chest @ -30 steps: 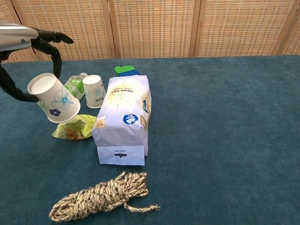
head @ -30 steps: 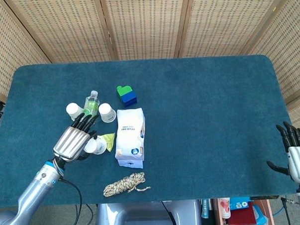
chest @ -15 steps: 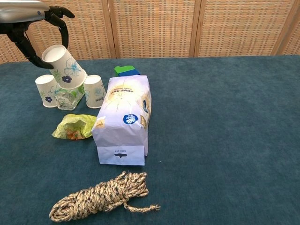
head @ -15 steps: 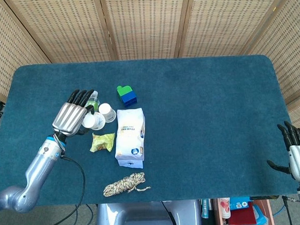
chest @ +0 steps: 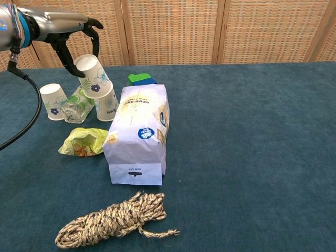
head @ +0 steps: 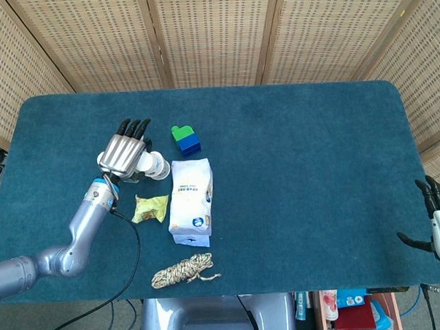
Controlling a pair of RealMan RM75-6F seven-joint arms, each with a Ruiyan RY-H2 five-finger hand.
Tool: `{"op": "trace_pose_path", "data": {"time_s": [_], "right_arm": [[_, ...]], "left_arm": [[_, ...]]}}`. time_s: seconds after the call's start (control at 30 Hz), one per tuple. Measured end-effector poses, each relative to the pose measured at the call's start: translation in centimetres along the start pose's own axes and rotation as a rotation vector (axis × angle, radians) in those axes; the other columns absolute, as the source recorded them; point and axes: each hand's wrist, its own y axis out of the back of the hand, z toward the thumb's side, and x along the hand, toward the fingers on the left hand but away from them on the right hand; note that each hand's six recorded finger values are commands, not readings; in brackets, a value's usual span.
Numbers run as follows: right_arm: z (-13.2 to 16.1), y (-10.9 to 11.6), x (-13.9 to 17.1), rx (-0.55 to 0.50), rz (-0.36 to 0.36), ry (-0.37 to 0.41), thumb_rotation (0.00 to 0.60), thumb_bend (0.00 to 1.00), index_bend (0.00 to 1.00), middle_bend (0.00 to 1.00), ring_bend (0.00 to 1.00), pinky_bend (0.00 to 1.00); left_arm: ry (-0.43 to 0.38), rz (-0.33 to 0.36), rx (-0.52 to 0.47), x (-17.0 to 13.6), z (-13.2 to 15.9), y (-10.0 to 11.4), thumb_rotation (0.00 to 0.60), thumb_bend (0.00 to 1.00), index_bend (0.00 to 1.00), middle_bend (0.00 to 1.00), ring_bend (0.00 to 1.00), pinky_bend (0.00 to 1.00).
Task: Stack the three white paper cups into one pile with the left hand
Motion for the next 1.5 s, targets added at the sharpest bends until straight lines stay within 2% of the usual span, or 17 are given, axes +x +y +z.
{"op": "trace_pose_path", "data": {"time_s": [0.23, 0.5, 0.57, 0.83, 0.9, 1.1, 1.27, 1.5], "right_arm": [[-0.2, 0.0, -0.1, -0.006, -0.006, -0.004, 0.600, 0.00, 0.00, 0.00, 0.00, 0.00], [-0.3, 0.0, -0.1, -0.006, -0.008, -0.005, 0.600, 0.00, 0.00, 0.00, 0.00, 0.00], [-0.3, 0.0, -0.1, -0.006, -0.010, -0.004, 0.600, 0.00, 0.00, 0.00, 0.00, 0.00], [-0.3, 0.1, -0.1, -0.009, -0.013, -0.006, 0.600, 0.00, 0.00, 0.00, 0.00, 0.00], [-0.5, 0.1, -0.1, -0.012, -0.013, -0.012, 0.600, 0.00, 0.00, 0.00, 0.00, 0.00], [-0.5, 0.3, -0.1, -0.016, -0.021, -0.010, 0.600, 0.00, 0.00, 0.00, 0.00, 0.00], [-0.4, 0.5, 0.0, -0.019, -0.030, -0.007, 0.600, 0.00, 0.00, 0.00, 0.00, 0.00], [0.2, 0.2, 0.1, -0.006, -0.024, 0.012, 0.600, 0.00, 0.00, 0.00, 0.00, 0.00]], "left_arm": [[0.024, -0.006, 0.002, 1.3, -0.1, 0.2, 0.600, 0.22, 0.50, 0.00, 0.00, 0.00], [0.060, -0.044, -0.010, 2.6, -0.4, -0.4, 0.600, 0.22, 0.49, 0.00, 0.00, 0.00], [0.071, -0.051, -0.012, 2.9, -0.4, -0.6, 0.600, 0.22, 0.45, 0.00, 0.00, 0.00], [0.095, -0.066, 0.001, 4.1, 0.1, -1.6, 0.600, 0.22, 0.11, 0.00, 0.00, 0.00], [0.096, -0.069, -0.016, 4.3, 0.5, -2.0, 0.600, 0.22, 0.05, 0.00, 0.00, 0.00], [0.097, -0.036, -0.044, 4.1, 0.5, -1.7, 0.600, 0.22, 0.02, 0.00, 0.00, 0.00], [0.114, -0.016, -0.051, 3.0, -1.0, -1.3, 0.600, 0.22, 0.02, 0.00, 0.00, 0.00], [0.190, 0.002, -0.010, -0.8, -7.0, -1.1, 0.600, 0.22, 0.02, 0.00, 0.00, 0.00]]}}
